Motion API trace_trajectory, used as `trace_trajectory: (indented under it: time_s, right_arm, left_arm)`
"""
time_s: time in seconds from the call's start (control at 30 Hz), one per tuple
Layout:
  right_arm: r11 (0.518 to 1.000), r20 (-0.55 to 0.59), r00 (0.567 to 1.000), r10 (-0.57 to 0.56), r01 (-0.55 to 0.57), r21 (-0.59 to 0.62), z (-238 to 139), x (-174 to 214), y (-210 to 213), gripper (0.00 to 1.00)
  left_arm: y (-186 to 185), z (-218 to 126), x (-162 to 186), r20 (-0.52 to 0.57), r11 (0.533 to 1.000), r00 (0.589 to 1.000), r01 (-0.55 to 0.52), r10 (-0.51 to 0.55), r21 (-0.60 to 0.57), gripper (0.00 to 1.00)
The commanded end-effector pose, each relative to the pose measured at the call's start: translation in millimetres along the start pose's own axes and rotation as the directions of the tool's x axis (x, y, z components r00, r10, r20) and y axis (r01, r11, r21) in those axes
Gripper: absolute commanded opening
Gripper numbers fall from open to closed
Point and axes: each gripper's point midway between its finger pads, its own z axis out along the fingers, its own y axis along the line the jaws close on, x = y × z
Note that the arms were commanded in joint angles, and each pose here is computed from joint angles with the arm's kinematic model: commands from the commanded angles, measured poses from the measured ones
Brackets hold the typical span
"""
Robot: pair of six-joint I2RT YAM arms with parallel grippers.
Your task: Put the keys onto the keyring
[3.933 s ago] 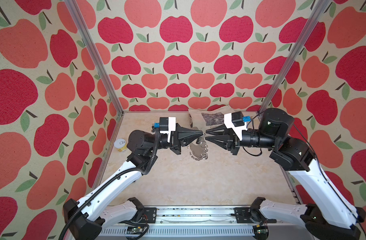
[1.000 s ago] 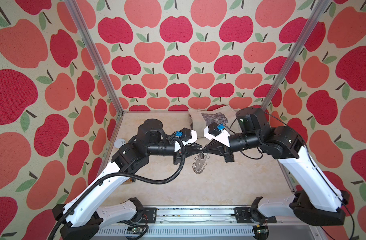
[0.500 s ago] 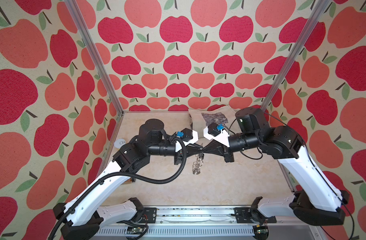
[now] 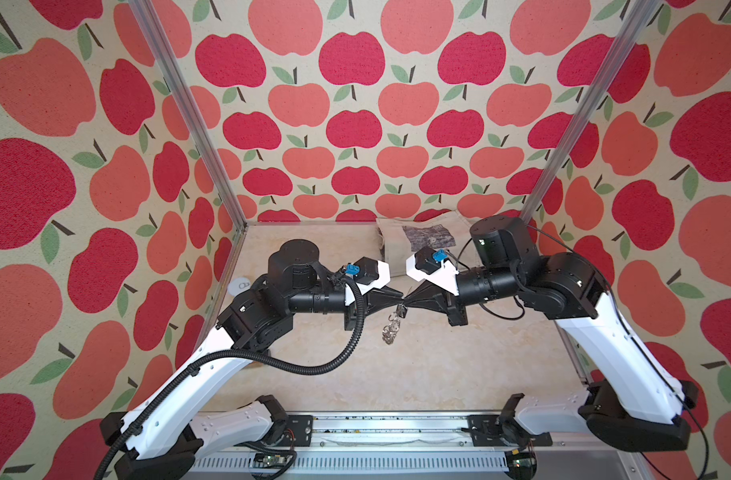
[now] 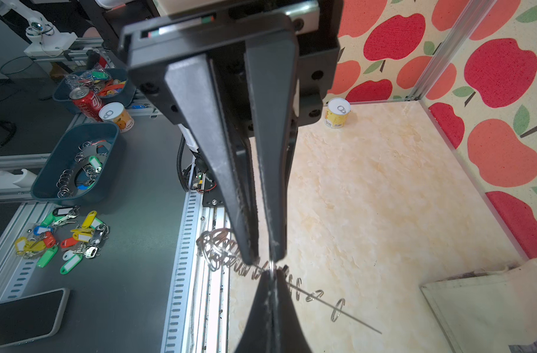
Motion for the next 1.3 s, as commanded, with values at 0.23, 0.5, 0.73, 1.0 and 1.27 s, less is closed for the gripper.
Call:
trace_trajectory:
  time_s: [0.23,0.5,0.73,1.0,1.27]
  right_arm:
    - [0.998,0.062,0.996,-0.060,0.059,0.008,-11.6,-17.3,6.3,0.00]
    - [0.998,0.067,0.996,-0.063,0.063,-0.001,-11.2,-18.8,8.1,0.00]
    - [0.998,0.070,0.995,-0.067,0.067,0.006,-12.7,-19.8,7.7,0.00]
    - [0.997,0.080,0.994,-0.074,0.074,0.006,-13.5,-22.0,8.5,0.00]
    - [0.997,0.084,0.994,-0.073,0.073,0.002,-13.4,-21.8,9.9,0.00]
  left_arm:
    - [-1.9,0.7,-2.8,0.008,1.000,1.000,0.011,-0.011,0.010,0.17]
    - [1.3,2.6,4.5,-0.013,1.000,1.000,0.012,-0.012,-0.006,0.18]
    - [2.3,4.6,6.7,-0.016,1.000,1.000,0.020,-0.020,-0.003,0.18]
    - [2.9,5.1,7.5,-0.013,1.000,0.999,0.030,-0.030,-0.004,0.13]
    - [3.4,6.4,8.7,-0.015,0.999,0.999,0.033,-0.033,-0.003,0.06]
